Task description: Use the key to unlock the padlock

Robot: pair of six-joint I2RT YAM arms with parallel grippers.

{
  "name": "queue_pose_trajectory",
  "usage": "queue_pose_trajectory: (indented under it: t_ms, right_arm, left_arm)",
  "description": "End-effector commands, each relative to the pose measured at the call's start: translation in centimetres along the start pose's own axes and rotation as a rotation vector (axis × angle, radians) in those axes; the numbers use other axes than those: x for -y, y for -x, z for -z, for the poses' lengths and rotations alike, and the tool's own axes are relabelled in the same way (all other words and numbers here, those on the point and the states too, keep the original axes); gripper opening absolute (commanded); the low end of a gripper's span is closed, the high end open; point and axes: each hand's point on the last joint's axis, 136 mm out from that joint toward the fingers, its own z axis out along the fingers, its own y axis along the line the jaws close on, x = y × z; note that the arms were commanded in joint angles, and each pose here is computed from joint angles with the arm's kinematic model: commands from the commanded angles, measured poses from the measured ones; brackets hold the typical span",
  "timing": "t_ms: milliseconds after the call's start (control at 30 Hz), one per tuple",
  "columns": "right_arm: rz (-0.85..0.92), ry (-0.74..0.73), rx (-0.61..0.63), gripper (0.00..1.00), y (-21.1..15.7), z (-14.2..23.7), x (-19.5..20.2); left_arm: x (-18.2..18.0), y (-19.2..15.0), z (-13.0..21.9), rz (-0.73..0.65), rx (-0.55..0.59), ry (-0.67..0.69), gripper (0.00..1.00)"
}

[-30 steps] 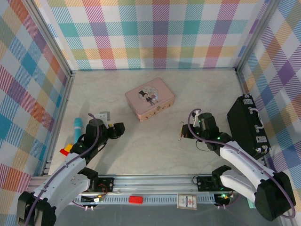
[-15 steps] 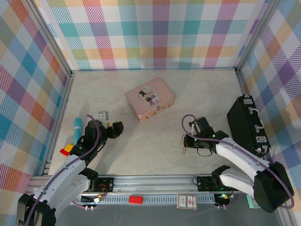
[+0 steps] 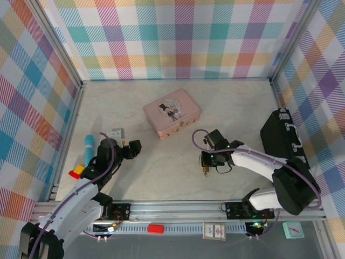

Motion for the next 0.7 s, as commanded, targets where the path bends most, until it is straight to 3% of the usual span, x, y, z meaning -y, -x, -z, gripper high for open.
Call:
queue_pose_trajectory:
  t_ms: [0, 367, 667]
  right_arm:
    - [0.046, 0.013, 0.025, 0.0, 1.4, 0.0, -1.1]
    - [0.065, 0.025, 0.004, 0.0, 1.5, -1.1, -1.9]
    - [0.15, -0.02, 0.078, 0.32, 3.0, 1.5, -1.8]
  left_arm:
    - [-0.1, 0.6, 0.2, -0.007, 0.034, 0.003, 0.75]
    - [-0.2, 0.2, -0.1, -0.002, 0.004, 0.012, 0.76]
    - [-0.6, 0.9, -0.2, 0.009, 0.016, 0.051, 0.78]
